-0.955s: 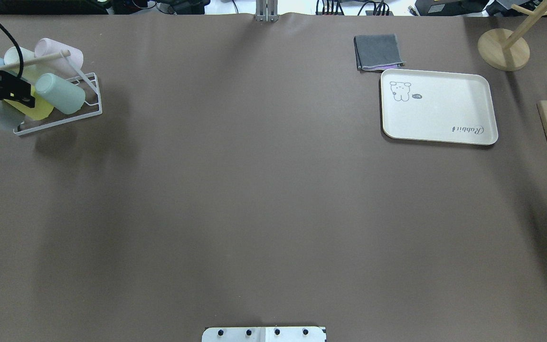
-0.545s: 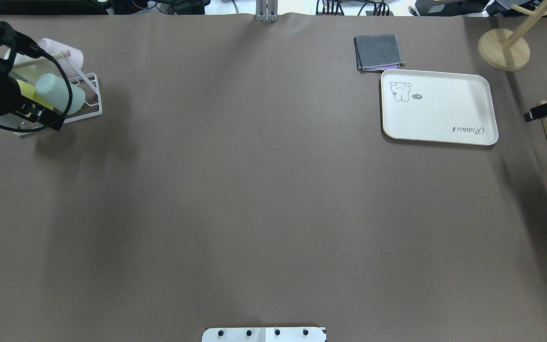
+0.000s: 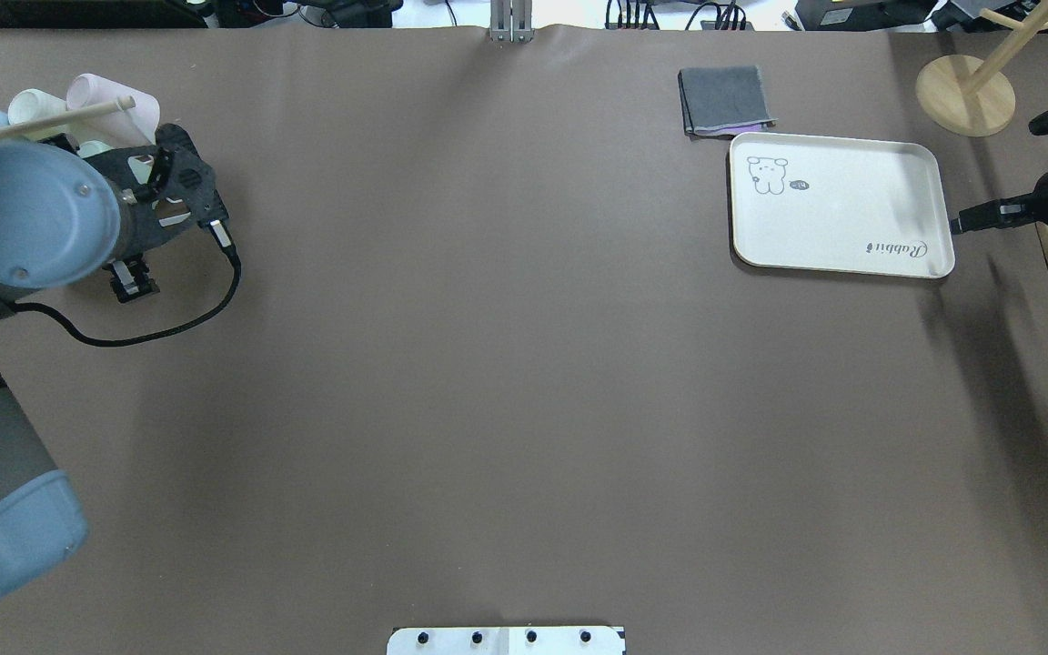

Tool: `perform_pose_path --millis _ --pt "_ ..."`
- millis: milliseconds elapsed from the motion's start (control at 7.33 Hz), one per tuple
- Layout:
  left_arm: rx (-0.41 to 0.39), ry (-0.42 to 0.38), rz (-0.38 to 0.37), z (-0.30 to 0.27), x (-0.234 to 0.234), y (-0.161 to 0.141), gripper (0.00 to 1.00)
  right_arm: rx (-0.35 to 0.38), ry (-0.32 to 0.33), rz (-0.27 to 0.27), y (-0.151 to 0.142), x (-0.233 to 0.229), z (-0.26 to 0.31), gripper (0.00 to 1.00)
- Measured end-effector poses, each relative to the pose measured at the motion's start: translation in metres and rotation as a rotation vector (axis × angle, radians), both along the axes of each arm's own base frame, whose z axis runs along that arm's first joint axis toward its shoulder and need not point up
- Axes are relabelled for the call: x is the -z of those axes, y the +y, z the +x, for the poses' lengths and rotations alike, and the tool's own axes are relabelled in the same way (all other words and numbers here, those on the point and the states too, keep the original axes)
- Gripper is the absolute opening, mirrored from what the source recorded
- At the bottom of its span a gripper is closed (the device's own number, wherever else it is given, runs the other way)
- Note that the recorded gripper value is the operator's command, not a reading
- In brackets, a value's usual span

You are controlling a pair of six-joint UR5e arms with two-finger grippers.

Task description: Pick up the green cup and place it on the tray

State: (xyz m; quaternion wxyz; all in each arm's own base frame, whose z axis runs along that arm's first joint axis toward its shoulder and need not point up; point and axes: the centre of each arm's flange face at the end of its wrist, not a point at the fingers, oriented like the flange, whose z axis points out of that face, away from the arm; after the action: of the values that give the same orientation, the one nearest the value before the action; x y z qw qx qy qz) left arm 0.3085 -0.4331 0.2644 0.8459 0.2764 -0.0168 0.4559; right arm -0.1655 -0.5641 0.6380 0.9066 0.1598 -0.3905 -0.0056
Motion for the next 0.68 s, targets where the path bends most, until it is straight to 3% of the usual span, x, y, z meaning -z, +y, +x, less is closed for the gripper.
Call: perform_pose_path --millis 409,682 --pt "-0.350 -0.446 0.229 0.056 -0.031 -0.009 0.97 -0.003 -0.004 -0.034 -0.007 -0.004 -0.018 0.83" --pt "-0.551 -0.700 0.302 0.093 -0.058 -0.008 0.96 0.000 -0.003 -0.040 -0.012 -0.004 -0.026 0.82"
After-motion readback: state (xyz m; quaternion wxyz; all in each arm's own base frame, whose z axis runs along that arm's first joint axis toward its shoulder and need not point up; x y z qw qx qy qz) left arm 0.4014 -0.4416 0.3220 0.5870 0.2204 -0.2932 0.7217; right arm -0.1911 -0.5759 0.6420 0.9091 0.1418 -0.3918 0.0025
